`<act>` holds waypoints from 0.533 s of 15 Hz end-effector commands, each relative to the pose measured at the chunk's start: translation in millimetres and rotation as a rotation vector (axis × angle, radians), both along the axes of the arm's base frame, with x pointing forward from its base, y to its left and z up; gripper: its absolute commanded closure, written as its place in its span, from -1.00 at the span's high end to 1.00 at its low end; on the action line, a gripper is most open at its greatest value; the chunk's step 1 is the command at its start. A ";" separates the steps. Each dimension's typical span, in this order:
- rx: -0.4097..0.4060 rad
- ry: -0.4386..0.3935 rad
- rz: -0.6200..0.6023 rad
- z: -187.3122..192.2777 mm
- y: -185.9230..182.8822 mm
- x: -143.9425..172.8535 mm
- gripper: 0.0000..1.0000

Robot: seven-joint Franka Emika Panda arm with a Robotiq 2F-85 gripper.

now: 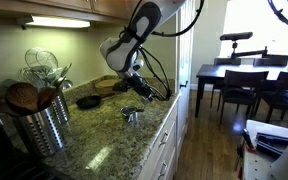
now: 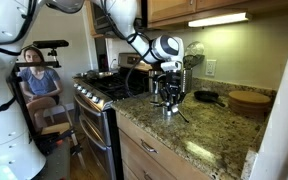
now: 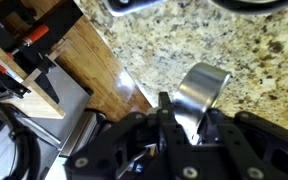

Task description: Unstack the silver measuring cups

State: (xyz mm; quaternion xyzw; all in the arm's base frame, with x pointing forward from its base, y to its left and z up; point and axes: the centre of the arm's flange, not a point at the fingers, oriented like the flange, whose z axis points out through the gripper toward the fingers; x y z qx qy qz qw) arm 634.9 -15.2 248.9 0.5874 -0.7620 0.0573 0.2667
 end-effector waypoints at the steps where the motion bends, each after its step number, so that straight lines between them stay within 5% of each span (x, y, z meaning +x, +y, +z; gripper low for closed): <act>1: -0.038 0.006 0.005 -6.2 -0.5 3.9 -0.90; 8: -0.053 0.022 0.003 -22.9 -10.0 6.3 -0.90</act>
